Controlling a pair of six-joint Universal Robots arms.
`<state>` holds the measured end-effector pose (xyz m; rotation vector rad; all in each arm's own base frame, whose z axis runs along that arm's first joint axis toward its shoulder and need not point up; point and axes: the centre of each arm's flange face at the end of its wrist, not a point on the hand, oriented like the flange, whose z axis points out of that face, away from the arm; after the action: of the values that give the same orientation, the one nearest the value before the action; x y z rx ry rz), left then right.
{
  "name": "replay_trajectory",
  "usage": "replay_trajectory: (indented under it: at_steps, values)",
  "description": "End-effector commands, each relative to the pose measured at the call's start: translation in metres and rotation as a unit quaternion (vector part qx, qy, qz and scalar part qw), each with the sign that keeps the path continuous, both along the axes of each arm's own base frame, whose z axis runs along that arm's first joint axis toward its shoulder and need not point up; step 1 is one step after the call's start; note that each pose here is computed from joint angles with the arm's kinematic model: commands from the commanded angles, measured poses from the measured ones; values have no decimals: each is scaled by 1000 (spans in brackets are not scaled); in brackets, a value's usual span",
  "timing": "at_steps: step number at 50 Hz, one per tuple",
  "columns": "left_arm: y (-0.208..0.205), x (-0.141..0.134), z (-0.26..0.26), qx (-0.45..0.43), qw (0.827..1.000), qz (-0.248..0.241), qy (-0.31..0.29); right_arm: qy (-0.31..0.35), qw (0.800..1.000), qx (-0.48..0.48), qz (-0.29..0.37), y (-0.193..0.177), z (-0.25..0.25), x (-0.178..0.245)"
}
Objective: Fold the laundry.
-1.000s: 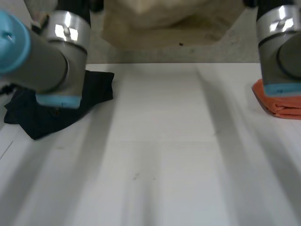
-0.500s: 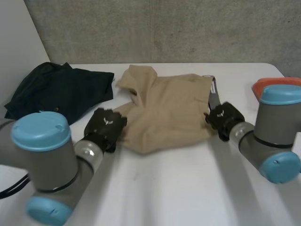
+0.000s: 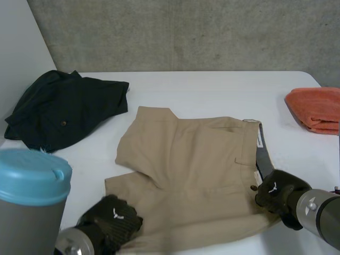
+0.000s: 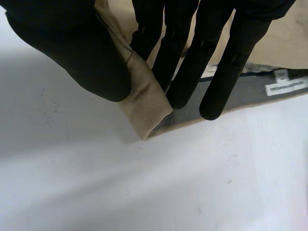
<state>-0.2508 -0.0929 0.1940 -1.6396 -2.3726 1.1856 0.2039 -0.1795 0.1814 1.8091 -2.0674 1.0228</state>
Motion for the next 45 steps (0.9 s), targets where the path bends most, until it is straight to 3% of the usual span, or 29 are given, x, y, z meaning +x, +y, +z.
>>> replay_trajectory:
  at_steps: [1,4,9,17,22,28,33,36,40,45]
  values:
    - [-56,-35,22,-118,990,2,71,-64,995,-77,-29,-40,26,9]
    - [-110,-48,25,-187,975,37,115,-136,982,-116,-64,-79,24,23]
    - [-186,-69,15,-267,948,68,158,-204,961,-161,-93,-129,15,40]
    - [-253,-97,-13,-339,926,59,155,-231,933,-260,-92,-196,-8,66]
    - [-288,-111,-30,-404,899,52,163,-241,918,-304,-84,-227,-35,78]
    - [-295,-123,-26,-444,874,38,193,-257,897,-351,-80,-239,-39,95]
    - [-283,-128,-1,-459,860,42,218,-283,881,-363,-112,-225,9,86]
    - [-270,-116,37,-467,850,60,236,-286,889,-338,-115,-208,24,77]
    - [-244,-106,53,-446,855,63,255,-291,916,-261,-96,-171,41,67]
    - [-211,-98,63,-416,863,61,278,-275,941,-112,-161,-147,18,28]
